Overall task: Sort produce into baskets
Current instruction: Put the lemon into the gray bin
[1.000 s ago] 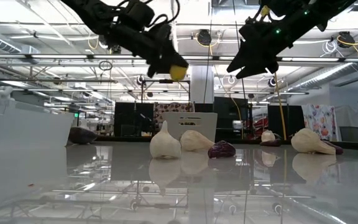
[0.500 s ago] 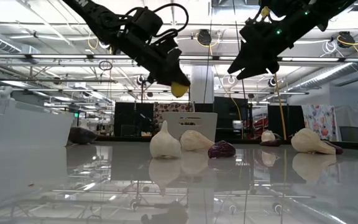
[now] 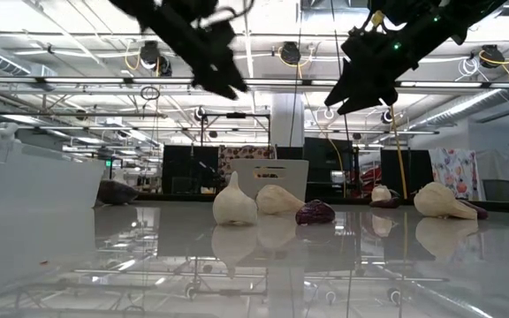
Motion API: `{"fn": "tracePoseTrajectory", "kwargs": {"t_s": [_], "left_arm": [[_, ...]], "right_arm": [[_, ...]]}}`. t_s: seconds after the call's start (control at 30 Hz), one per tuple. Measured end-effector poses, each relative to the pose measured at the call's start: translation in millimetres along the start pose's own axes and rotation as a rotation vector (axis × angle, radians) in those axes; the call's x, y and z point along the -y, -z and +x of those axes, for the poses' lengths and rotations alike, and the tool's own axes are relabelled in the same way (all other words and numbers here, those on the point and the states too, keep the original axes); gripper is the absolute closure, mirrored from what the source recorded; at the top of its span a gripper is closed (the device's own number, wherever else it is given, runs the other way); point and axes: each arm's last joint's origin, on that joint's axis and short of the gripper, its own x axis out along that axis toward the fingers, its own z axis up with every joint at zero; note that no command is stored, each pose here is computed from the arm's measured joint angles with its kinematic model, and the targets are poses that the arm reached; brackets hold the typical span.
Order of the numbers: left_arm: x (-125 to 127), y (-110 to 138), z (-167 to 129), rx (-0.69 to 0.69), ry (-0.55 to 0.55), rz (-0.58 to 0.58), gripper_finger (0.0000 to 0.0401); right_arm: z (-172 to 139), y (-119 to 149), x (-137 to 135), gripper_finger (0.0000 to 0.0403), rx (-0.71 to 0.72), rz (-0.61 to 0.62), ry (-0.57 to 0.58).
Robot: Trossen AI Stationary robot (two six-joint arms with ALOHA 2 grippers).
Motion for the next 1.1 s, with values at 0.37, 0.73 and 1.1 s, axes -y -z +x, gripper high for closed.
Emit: {"fn": "tracePoseTrajectory", "kwargs": {"t_s": [0.37,0.73,1.1], "left_arm": [[60,61,-93,-0.699,0.050,-0.425,0.0102],[131,88,-114,-0.910,-0.121,-0.642,0.0102],[207,129,-117,-1.158,-0.258,-0.649,0.0102]], "right_arm": [[0,-2,0,0.0117,0.016,-0.116,-0.004],[0,-7,-2,0.0117,0.067,-0.269,-0.012],[0,-9,-2,0.0117,0.089,-0.313,-0.013]]}}
